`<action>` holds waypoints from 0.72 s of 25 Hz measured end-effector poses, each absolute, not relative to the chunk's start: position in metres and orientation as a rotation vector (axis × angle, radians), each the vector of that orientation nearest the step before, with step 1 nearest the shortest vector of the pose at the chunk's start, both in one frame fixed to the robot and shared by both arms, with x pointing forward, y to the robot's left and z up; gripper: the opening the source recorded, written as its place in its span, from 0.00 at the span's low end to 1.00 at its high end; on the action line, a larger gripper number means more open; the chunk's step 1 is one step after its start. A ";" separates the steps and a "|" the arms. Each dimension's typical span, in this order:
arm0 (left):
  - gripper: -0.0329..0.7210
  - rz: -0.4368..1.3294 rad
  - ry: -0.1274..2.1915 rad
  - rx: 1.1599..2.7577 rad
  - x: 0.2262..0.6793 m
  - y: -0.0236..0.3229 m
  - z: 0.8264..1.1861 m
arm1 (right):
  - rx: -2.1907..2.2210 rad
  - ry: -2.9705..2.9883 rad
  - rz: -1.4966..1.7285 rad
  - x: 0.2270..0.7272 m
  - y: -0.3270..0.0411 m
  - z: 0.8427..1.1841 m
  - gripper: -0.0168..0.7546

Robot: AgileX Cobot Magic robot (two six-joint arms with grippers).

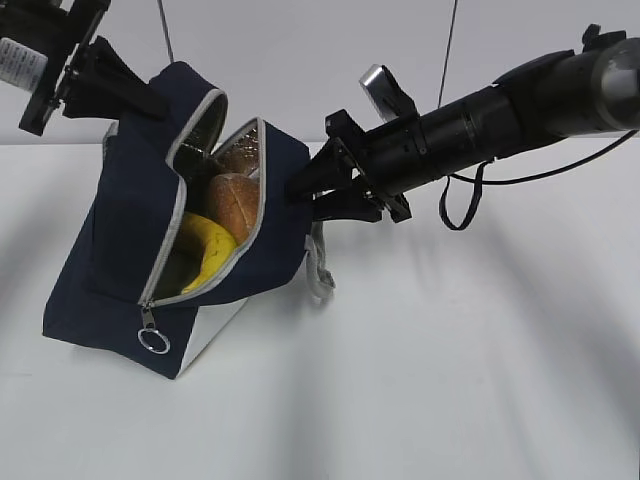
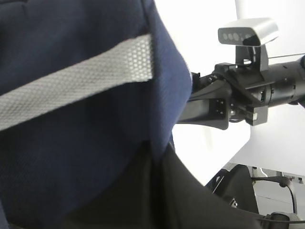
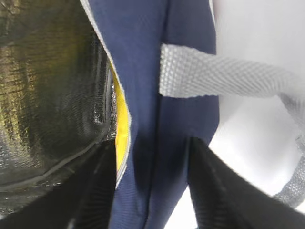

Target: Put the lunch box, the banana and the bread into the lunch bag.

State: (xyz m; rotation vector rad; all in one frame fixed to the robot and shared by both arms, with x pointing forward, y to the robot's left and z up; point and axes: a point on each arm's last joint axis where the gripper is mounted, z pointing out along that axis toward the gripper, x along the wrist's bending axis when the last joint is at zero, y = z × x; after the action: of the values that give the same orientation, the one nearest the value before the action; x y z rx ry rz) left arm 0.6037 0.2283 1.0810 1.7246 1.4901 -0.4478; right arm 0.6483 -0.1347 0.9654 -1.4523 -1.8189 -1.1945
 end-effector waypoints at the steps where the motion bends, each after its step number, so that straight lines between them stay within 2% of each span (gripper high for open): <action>1: 0.04 -0.448 1.490 1.725 0.604 0.228 1.081 | -1.449 -1.823 -1.197 0.648 -0.135 0.965 0.44; 3: 0.04 -0.448 1.490 1.725 0.604 0.228 1.081 | -1.446 -1.825 -1.200 0.648 -0.135 0.966 0.37; 6: 0.04 -0.448 1.490 1.725 0.604 0.228 1.081 | -1.442 -1.829 -1.203 0.648 -0.135 0.966 0.32; 18: 0.04 -0.448 1.490 1.725 0.604 0.228 1.081 | -1.439 -1.828 -1.215 0.648 -0.132 0.966 0.31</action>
State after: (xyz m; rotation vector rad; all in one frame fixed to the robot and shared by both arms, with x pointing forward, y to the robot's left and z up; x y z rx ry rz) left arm 0.6037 0.2283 1.0810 1.7246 1.4901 -0.4478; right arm 0.6483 -0.1321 0.9661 -1.4393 -1.8285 -1.2151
